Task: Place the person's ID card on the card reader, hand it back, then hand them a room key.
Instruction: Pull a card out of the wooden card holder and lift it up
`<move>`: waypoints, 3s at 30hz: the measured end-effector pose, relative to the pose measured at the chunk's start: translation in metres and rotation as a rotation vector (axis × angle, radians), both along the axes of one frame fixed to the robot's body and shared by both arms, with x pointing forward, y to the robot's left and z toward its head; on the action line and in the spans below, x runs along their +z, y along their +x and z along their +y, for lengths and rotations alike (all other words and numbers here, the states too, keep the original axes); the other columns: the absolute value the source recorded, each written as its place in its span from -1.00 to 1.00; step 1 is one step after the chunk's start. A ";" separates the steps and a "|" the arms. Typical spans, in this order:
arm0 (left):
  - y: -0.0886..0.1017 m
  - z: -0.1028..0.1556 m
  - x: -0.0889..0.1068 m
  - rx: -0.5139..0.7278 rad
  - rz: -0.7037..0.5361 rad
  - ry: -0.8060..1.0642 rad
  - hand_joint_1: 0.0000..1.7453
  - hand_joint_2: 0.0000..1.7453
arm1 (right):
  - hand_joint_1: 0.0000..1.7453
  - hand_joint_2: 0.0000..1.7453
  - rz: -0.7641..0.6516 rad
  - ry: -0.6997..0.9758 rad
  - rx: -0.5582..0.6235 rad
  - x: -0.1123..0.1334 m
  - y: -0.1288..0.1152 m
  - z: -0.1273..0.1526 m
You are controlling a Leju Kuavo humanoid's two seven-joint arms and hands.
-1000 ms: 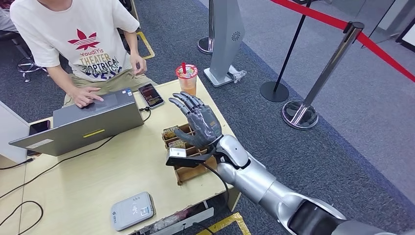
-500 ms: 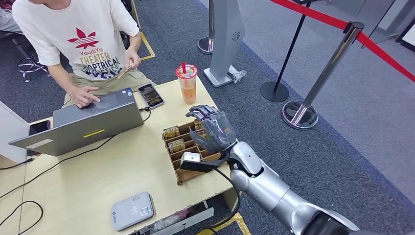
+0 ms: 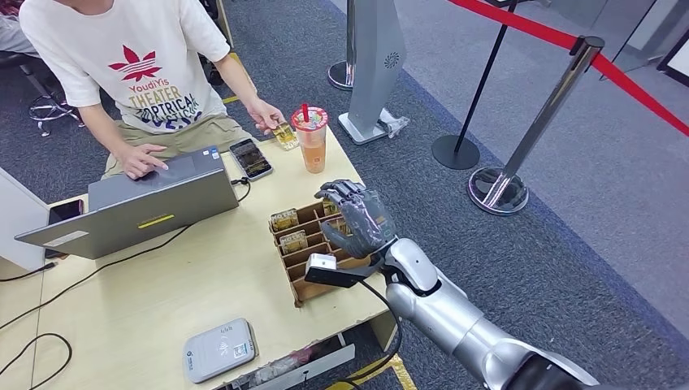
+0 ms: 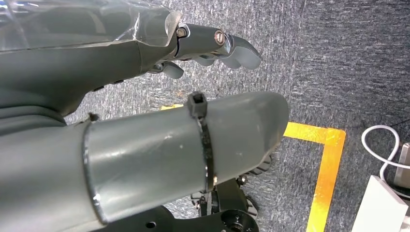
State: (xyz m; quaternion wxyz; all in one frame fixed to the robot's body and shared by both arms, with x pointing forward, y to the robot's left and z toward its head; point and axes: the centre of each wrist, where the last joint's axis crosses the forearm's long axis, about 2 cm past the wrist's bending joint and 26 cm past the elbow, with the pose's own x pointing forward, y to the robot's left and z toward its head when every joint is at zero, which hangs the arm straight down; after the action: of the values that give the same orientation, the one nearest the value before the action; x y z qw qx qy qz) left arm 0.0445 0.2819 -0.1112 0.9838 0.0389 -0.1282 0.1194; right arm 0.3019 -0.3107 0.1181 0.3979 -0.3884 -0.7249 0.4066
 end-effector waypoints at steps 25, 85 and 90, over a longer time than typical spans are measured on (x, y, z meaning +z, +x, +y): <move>-0.002 0.004 0.000 0.006 0.008 0.006 -1.00 -1.00 | -0.01 1.00 0.091 -0.020 -0.048 -0.018 0.011 -0.017; -0.013 0.010 -0.002 0.039 0.017 0.013 -1.00 -1.00 | 0.04 1.00 0.106 -0.076 0.015 -0.009 0.011 -0.038; -0.013 0.010 -0.002 0.036 0.017 0.013 -1.00 -1.00 | 0.04 1.00 0.121 -0.076 0.015 -0.010 0.015 -0.038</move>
State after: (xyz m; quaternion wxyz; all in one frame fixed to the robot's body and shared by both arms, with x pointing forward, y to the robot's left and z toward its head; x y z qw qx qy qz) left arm 0.0319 0.2920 -0.1127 0.9823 0.0486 -0.1197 0.1358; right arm 0.3172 -0.3484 0.1077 0.4229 -0.3725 -0.6864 0.4596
